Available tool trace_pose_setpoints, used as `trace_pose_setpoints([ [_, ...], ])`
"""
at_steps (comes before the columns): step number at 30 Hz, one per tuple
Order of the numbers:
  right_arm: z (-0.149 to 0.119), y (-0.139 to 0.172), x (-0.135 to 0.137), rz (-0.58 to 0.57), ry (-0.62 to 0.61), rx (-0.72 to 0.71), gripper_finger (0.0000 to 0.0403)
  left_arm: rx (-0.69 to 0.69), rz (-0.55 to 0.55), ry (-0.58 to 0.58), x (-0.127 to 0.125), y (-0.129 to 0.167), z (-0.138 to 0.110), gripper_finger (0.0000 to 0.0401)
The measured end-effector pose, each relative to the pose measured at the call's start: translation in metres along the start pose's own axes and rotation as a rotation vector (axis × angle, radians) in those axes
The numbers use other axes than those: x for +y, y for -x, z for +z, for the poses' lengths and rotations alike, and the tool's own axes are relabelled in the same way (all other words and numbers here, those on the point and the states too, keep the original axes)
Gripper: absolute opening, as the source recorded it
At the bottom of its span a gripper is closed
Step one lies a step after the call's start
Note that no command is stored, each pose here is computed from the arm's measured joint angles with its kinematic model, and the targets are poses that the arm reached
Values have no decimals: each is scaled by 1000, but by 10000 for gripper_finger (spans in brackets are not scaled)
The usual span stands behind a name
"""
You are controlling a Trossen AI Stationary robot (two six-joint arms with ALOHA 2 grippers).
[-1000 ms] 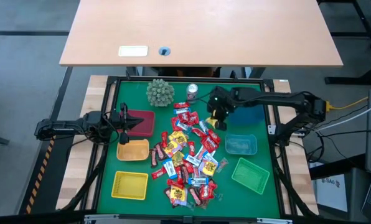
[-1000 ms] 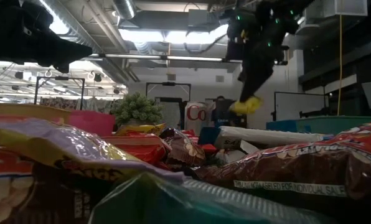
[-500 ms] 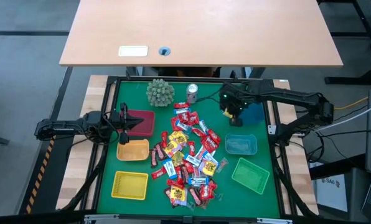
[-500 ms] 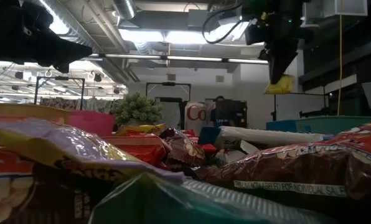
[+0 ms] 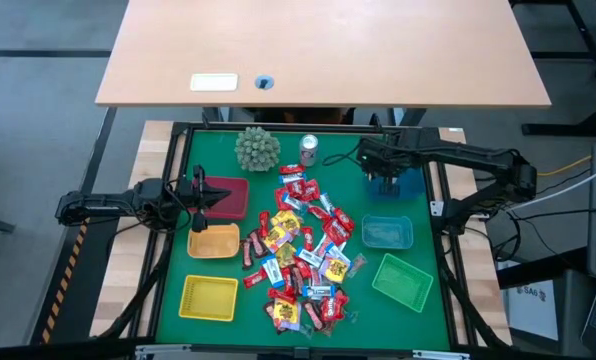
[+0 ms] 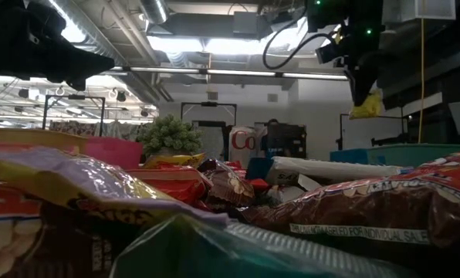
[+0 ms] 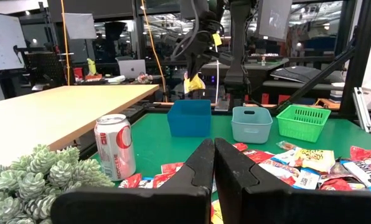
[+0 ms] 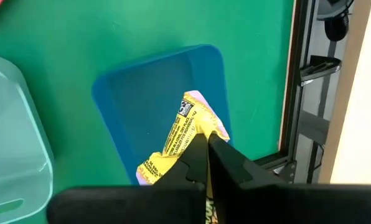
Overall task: Sort candy
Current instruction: Put the yellow candy into the dark blue bin
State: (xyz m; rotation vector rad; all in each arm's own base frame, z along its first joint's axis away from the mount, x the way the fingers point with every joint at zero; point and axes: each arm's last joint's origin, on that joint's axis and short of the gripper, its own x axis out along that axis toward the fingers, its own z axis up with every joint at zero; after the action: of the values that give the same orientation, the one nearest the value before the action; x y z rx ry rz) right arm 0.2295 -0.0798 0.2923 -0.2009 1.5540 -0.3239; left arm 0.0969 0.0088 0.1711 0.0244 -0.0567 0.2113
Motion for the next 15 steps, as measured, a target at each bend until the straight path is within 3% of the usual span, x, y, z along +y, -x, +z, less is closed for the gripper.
trace_pose_setpoints([
  [15,-1,0,0,0,5,12,17,0,0,0,0,0,0,1],
])
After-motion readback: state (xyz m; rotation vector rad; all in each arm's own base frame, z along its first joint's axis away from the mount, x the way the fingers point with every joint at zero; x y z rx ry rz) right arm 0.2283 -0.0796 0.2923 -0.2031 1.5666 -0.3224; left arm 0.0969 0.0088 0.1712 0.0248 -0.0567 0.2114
